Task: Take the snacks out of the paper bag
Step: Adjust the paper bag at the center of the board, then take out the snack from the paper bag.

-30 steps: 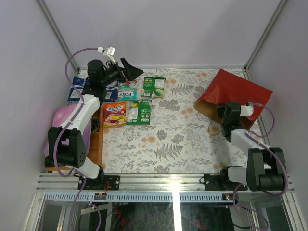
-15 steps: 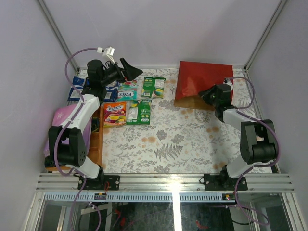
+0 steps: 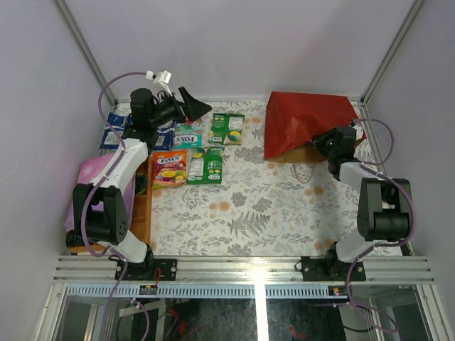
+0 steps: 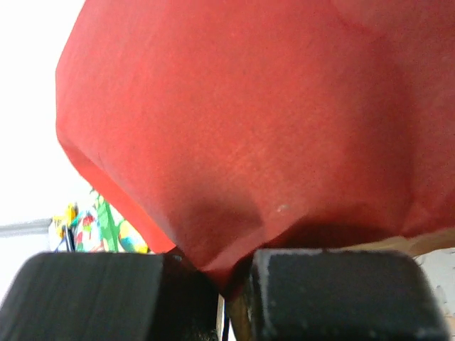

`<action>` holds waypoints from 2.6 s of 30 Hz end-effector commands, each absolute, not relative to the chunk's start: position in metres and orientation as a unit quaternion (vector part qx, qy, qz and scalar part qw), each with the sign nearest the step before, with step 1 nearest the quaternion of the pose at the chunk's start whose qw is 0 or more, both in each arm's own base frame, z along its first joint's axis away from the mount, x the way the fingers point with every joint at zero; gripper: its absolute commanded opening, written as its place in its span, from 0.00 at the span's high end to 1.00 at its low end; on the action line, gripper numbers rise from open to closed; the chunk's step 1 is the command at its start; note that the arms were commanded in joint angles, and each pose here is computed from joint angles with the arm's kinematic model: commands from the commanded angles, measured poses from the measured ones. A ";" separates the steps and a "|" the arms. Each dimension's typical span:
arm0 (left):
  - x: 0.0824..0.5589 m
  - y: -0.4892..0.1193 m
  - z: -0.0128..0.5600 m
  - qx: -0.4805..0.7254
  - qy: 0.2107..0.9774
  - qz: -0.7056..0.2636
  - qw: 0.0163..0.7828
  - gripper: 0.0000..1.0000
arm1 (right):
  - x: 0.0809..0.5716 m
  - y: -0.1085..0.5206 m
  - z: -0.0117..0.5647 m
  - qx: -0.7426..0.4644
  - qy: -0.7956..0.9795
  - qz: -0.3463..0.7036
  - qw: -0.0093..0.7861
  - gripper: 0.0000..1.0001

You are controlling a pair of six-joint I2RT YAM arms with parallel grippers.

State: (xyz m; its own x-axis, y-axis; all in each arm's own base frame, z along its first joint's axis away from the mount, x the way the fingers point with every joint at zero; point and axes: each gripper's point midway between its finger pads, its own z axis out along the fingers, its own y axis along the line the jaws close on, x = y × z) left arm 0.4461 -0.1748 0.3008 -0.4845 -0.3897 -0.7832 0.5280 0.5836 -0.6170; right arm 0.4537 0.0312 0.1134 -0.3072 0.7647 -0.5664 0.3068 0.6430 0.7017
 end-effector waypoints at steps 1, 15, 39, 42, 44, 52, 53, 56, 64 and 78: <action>0.449 -0.174 0.301 0.062 0.730 -0.453 0.508 0.00 | 0.463 -0.021 0.169 0.401 0.682 0.197 0.579 1.00; 0.448 -0.177 0.298 0.071 0.734 -0.460 0.494 0.00 | 0.506 -0.019 0.196 0.332 0.674 0.272 0.601 0.69; 0.441 -0.178 0.301 0.081 0.734 -0.460 0.492 0.00 | 0.290 0.076 0.097 0.370 0.792 0.265 0.408 0.15; 0.440 -0.178 0.302 0.081 0.734 -0.460 0.493 0.00 | 0.303 0.079 0.087 0.391 0.773 0.286 0.409 0.25; 0.440 -0.177 0.302 0.081 0.734 -0.457 0.496 0.00 | 0.316 0.078 0.091 0.411 0.741 0.312 0.430 0.33; 0.442 -0.175 0.296 0.079 0.739 -0.451 0.494 0.00 | 0.372 0.050 0.114 0.499 0.614 0.373 0.485 0.45; 0.442 -0.175 0.296 0.079 0.740 -0.449 0.494 0.00 | 0.377 0.043 0.116 0.508 0.600 0.373 0.492 0.45; 0.444 -0.174 0.293 0.078 0.742 -0.447 0.493 0.00 | 0.393 0.025 0.121 0.536 0.567 0.370 0.505 0.47; 0.446 -0.175 0.288 0.077 0.745 -0.450 0.486 0.00 | 0.436 -0.011 0.104 0.607 0.491 0.360 0.510 0.46; 0.448 -0.171 0.282 0.074 0.753 -0.436 0.487 0.00 | 0.492 -0.038 0.044 0.663 0.459 0.312 0.501 0.55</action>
State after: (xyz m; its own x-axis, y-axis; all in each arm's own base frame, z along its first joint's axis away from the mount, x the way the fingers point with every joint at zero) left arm 0.4412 -0.1778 0.2725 -0.5511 -0.3174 -0.7717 0.5233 0.5889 -0.6159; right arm 0.4808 -0.0191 0.0373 0.2987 0.9533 -0.0444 0.3328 -0.0604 0.9411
